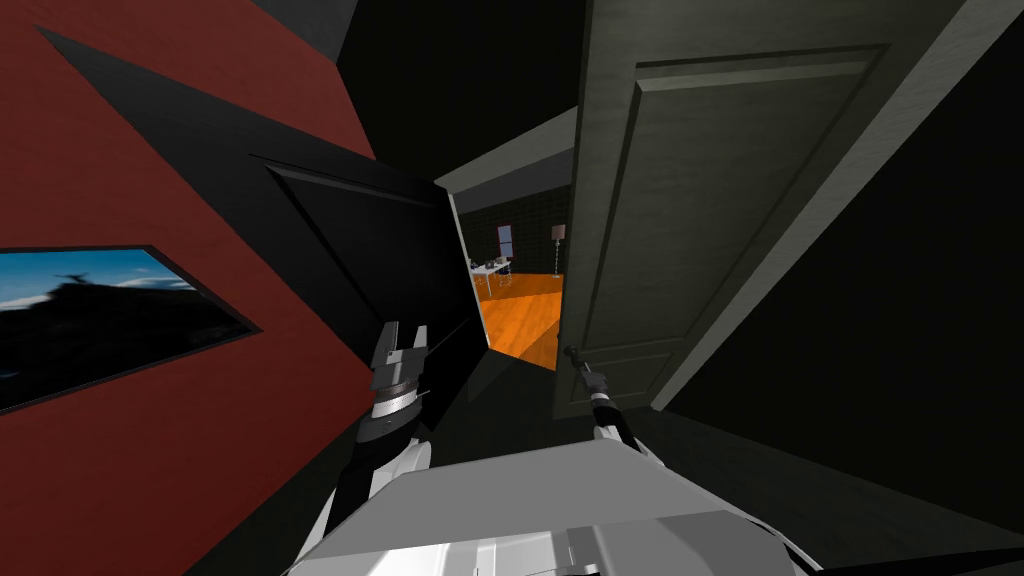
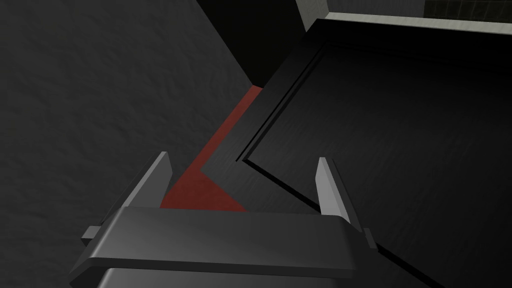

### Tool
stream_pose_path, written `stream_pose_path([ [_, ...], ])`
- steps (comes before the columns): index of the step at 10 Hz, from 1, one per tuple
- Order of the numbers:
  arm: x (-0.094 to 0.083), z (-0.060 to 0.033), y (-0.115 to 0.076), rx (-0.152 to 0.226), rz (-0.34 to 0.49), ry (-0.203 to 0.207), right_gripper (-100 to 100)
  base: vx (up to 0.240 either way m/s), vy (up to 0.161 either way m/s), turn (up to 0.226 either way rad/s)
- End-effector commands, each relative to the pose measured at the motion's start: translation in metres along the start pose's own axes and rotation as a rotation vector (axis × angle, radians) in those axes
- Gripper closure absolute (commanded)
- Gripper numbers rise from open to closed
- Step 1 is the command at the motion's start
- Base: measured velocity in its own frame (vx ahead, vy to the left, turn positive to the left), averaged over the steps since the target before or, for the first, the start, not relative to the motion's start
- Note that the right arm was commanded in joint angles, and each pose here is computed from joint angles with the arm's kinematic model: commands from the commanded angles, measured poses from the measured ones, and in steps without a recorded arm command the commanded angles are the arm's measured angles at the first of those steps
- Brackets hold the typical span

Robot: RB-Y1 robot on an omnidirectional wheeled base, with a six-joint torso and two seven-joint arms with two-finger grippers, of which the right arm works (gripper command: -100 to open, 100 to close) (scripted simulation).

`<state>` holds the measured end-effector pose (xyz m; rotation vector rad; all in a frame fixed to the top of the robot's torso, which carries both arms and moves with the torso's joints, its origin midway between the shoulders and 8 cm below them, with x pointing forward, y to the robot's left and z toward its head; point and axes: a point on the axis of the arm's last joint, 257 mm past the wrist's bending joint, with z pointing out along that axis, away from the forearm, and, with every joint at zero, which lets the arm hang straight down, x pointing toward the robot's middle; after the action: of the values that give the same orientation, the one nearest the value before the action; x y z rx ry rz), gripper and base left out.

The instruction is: Pull the door open

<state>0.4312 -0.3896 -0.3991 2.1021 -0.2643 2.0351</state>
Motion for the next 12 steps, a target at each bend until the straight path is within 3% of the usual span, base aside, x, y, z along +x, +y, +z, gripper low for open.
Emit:
stream_pose_path([
  [1,0.006,0.0005,-0.021,0.028,0.015,0.016,-100,0.000,0.000,0.000],
  [5,0.008,-0.0045,-0.029,0.050,0.021,0.030,-100,-0.057,-0.030,0.039],
  [6,0.005,-0.0044,-0.006,0.018,0.005,0.021,-100,-0.013,-0.027,-0.051],
  [10,0.008,0.0177,-0.002,0.007,0.026,-0.017,-100,0.011,0.034,-0.042],
  [11,-0.002,0.0081,0.014,-0.014,0.009,-0.032,-100,0.007,0.002,-0.040],
  [12,-0.002,0.0081,0.014,-0.014,0.009,-0.032,100,0.008,-0.019,0.011],
])
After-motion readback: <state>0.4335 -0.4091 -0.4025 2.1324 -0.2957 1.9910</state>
